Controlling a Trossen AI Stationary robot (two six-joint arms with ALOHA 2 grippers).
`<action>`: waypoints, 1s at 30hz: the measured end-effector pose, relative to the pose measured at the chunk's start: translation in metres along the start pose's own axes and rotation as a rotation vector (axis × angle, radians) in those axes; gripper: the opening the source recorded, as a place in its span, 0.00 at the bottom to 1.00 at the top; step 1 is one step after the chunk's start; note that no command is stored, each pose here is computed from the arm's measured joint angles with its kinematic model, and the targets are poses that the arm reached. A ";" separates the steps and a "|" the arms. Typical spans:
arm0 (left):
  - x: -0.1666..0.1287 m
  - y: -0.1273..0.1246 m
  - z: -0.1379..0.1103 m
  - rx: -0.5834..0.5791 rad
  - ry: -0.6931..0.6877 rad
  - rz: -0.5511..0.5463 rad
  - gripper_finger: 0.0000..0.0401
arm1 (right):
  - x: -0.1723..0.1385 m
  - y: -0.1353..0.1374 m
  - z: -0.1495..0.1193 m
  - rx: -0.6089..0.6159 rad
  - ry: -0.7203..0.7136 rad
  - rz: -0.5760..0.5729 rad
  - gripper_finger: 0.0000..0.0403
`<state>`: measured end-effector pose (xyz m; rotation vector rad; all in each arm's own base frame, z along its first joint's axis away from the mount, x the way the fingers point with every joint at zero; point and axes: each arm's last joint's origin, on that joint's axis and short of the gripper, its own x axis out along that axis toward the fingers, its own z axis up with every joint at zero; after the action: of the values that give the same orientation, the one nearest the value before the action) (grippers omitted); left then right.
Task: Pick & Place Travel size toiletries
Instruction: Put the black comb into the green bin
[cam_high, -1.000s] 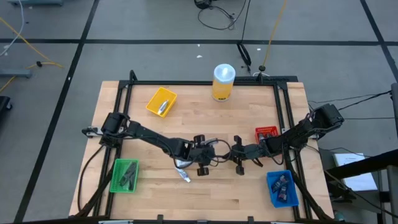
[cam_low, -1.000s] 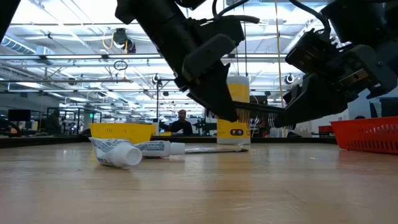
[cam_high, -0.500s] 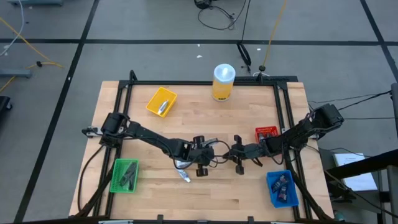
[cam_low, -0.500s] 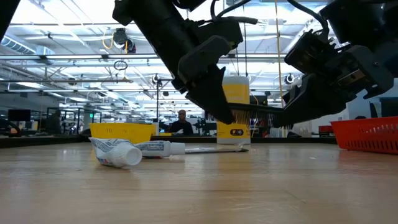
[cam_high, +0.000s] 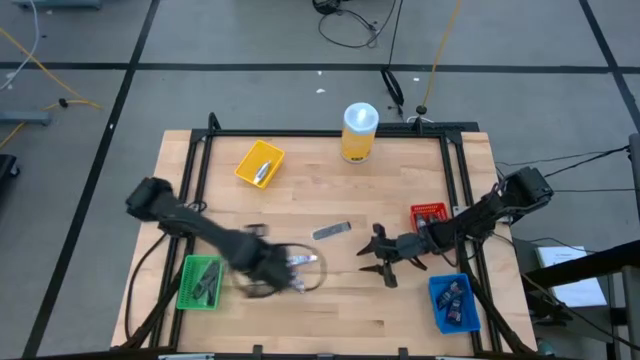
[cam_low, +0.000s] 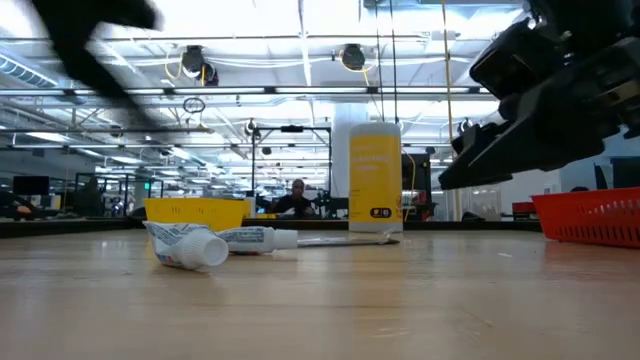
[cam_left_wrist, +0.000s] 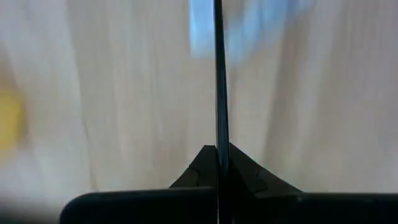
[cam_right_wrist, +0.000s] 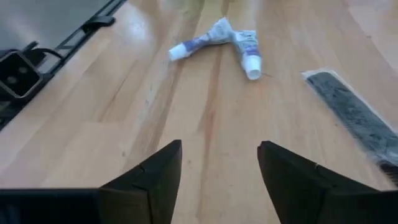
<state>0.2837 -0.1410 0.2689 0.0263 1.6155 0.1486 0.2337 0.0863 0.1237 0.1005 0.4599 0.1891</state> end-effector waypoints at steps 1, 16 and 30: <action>-0.006 -0.002 -0.013 -0.005 0.061 -0.013 0.01 | 0.000 0.001 0.000 -0.002 0.001 0.004 0.52; -0.018 -0.056 -0.108 0.228 0.376 -0.269 0.01 | -0.001 0.007 0.002 -0.032 -0.036 0.033 0.52; 0.028 -0.042 -0.148 0.377 0.499 -0.134 0.01 | -0.001 0.008 0.008 -0.035 -0.093 0.042 0.51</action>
<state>0.1382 -0.1908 0.2423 0.1833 2.1170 -0.2761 0.2348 0.0938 0.1325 0.0843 0.3622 0.2329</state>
